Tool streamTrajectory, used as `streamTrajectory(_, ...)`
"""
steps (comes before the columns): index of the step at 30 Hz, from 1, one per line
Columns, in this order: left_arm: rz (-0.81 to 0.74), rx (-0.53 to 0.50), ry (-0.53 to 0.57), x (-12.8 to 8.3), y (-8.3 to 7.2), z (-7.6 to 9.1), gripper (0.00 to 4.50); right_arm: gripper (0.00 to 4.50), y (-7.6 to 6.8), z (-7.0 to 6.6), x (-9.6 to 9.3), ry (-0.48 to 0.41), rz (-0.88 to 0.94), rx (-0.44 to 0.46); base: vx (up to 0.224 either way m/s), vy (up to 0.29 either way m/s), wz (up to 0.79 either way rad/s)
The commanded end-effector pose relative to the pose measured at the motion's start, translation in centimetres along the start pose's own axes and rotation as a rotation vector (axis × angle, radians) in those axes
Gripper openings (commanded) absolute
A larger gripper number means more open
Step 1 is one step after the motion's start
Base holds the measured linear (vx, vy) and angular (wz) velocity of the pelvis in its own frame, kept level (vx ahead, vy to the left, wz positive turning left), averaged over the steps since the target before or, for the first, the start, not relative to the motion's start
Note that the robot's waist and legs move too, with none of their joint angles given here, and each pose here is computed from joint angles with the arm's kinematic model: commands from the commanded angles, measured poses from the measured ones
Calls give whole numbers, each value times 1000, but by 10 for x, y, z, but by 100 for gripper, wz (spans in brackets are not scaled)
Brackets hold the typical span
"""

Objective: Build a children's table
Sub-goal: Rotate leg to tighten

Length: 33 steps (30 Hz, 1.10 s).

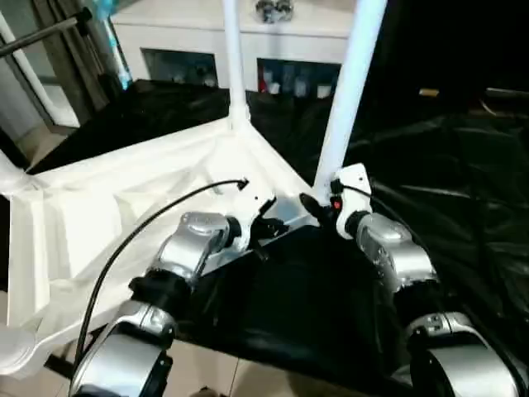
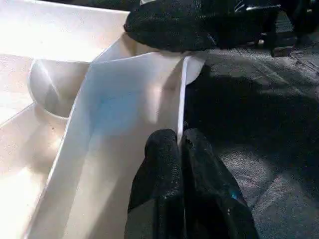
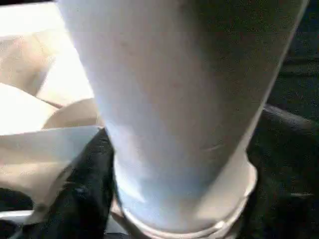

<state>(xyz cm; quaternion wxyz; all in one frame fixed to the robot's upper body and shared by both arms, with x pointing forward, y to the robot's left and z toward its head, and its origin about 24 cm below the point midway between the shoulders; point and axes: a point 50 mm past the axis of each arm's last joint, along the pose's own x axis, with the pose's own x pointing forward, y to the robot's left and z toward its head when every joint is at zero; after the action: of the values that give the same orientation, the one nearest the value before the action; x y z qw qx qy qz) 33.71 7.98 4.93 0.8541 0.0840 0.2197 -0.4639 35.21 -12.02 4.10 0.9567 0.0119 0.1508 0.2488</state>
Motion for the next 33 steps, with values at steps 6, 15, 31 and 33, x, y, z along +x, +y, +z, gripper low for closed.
streamTrajectory(6,-121,78,-152,-6,-10,13,0,397,28,-9,-4,52,355,-111,0,0,0)
streamTrajectory(15,-362,200,-88,-37,-16,-9,0,397,11,-4,-49,95,732,-243,0,0,0)
streamTrajectory(31,-489,284,48,-51,-14,-23,0,300,17,-9,-69,172,922,-237,0,0,0)
streamTrajectory(33,-439,273,67,-47,-11,-27,0,292,21,-14,-68,167,911,-212,0,0,0)
